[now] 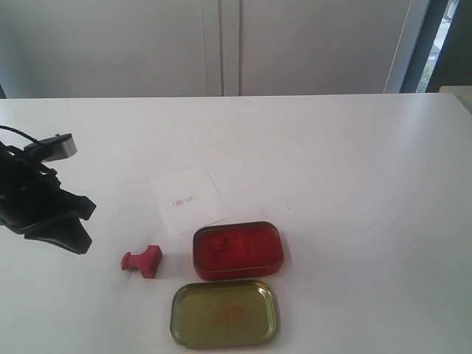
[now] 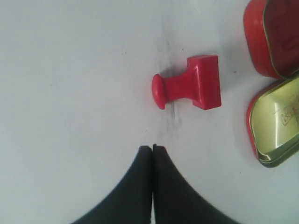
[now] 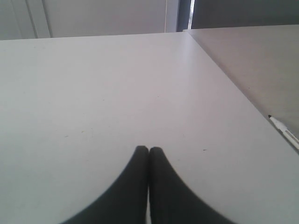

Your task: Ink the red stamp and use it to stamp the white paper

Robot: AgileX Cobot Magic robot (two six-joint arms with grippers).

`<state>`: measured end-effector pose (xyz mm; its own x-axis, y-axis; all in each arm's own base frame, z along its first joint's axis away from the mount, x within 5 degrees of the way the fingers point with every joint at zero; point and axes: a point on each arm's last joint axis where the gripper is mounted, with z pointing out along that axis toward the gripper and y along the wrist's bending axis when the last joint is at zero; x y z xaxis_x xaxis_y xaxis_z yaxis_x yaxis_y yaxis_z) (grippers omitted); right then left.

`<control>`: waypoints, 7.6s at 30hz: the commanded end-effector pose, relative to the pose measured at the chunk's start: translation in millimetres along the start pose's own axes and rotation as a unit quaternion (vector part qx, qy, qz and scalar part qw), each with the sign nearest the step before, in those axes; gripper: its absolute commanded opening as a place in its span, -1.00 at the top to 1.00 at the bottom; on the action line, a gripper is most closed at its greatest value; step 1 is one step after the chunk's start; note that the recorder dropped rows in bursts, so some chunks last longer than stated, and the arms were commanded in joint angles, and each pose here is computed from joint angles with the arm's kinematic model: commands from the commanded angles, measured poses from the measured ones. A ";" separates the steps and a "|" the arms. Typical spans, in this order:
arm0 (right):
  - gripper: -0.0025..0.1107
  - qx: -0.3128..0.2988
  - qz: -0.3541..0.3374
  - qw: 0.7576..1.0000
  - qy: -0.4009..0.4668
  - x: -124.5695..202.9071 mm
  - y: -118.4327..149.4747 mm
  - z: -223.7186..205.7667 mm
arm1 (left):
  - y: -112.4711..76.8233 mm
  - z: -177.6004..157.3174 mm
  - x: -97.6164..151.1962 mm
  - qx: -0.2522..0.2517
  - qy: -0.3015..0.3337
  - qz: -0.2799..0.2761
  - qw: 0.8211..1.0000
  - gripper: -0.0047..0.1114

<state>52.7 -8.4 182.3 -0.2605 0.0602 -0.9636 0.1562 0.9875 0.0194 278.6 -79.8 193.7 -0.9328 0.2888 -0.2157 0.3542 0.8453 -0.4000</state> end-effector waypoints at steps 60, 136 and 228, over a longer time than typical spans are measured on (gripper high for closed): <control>0.96 -0.002 0.005 1.000 -0.007 0.0 0.2 0.2 | -60.1 -97.0 100.2 -0.151 -0.159 0.064 0.974 0.92; 0.96 -0.002 0.005 1.000 -0.007 0.0 0.2 0.2 | -23.1 -61.4 227.5 -0.274 -0.396 0.029 0.876 0.92; 0.96 -0.002 0.003 1.000 -0.007 0.0 0.1 0.2 | -4.1 -18.4 243.9 -0.271 -0.441 0.007 0.856 0.92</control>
<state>52.7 -8.4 182.3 -0.2585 0.0722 -0.9633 0.1594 0.9867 0.0312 48.7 -4.5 161.0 -0.4288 0.0581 -0.9015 0.0622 0.9975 0.0347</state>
